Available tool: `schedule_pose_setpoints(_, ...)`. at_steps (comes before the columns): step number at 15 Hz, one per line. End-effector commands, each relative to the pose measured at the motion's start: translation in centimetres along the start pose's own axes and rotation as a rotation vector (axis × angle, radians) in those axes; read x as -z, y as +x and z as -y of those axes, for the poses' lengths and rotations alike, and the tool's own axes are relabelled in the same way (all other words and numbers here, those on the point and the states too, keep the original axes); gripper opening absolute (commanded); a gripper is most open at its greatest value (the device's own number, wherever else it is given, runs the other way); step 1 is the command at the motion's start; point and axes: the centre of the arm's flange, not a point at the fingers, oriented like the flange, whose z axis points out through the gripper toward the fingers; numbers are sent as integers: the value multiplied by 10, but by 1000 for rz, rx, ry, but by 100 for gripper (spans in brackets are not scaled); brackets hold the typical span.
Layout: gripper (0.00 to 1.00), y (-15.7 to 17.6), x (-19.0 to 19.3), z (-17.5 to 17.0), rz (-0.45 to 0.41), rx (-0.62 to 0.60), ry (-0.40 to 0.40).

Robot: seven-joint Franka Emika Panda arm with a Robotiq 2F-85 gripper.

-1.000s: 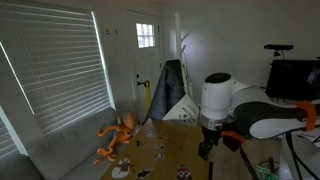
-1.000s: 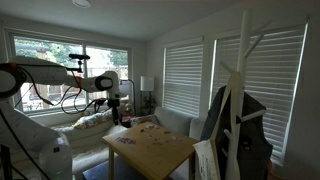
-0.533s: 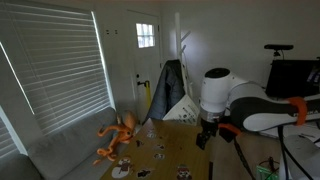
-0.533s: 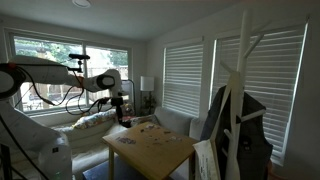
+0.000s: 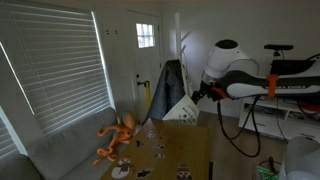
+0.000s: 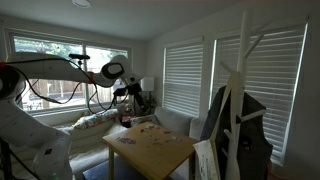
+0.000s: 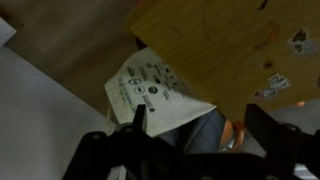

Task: Move the tote bag to two different stocks on the coat hanger

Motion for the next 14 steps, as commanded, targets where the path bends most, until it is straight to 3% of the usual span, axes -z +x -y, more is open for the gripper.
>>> schedule_pose_setpoints(1, 100, 5, 0, -6, -7, -10, 0)
schedule_pose_setpoints(9, 100, 0, -1, 0, -3, 7, 0)
schedule_pose_setpoints(11, 100, 24, -10, -9, -37, -41, -23)
schedule_pose_setpoints(14, 100, 71, -21, -30, -230, -36, -46)
